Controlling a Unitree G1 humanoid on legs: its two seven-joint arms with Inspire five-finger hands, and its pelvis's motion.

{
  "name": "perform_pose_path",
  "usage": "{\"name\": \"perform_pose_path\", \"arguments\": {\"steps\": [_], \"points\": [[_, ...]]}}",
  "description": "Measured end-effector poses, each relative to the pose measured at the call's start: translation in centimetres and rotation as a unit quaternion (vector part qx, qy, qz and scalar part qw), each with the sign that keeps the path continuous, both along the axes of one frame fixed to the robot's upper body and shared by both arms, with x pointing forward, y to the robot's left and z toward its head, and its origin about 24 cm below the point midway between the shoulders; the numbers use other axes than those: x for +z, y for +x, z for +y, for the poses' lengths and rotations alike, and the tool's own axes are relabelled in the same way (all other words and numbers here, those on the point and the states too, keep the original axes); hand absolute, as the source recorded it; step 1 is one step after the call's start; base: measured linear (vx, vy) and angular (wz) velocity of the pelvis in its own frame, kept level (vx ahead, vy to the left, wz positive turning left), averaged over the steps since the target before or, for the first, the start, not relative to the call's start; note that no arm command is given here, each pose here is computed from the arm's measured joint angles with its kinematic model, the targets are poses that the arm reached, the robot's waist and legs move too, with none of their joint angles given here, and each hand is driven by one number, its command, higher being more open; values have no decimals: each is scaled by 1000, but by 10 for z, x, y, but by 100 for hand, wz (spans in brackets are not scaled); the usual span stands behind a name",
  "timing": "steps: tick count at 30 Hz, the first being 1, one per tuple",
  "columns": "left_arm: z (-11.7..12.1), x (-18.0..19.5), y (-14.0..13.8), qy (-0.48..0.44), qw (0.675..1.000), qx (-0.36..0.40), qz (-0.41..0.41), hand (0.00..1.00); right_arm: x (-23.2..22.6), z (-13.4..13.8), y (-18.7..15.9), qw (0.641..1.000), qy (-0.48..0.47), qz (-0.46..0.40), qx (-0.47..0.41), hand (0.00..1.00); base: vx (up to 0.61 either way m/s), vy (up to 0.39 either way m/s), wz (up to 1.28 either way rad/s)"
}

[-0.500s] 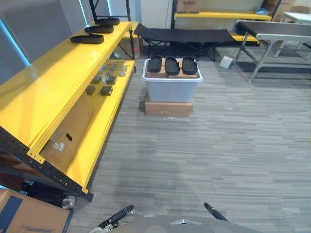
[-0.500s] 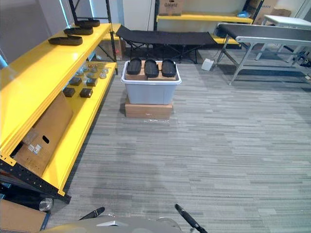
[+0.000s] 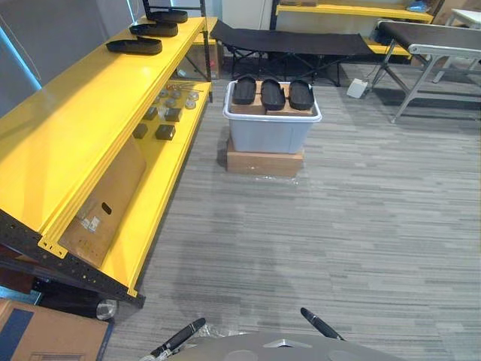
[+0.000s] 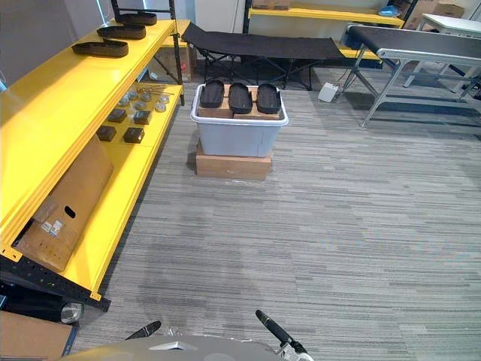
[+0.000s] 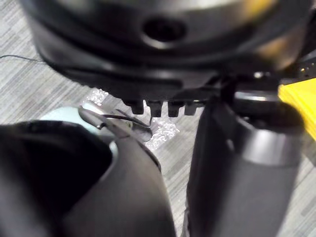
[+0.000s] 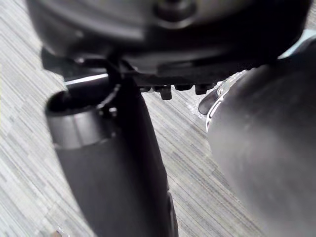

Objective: Walk over and take three plastic housings, then place them on the shelf

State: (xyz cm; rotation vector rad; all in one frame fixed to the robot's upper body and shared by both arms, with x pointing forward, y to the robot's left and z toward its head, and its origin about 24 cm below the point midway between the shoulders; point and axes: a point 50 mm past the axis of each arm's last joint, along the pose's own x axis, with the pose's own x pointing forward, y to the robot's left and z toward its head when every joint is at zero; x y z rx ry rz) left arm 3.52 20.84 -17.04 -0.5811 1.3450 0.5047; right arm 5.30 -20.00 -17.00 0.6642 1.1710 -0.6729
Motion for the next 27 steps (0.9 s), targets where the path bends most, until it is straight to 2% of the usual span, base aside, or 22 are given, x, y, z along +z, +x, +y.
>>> {"name": "perform_pose_path", "arguments": {"steps": [8,14,20,25,27], "points": [[6,0,-1,45,999,-3,11,100,0,4,0,997,40,-10,68,100,-24,-6,2],[8,1,0,65,998,-15,18,100,-1,6,-2,996,46,0,78,100,-26,-17,6],[10,2,6,81,996,-34,10,100,-1,7,2,997,49,-3,57,100,-15,0,-1],[15,6,28,99,993,-70,-12,100,6,3,31,997,34,-70,5,100,-67,31,-3],[19,9,35,113,991,-70,-21,100,7,7,31,996,45,-80,-9,100,26,47,-1]]}}
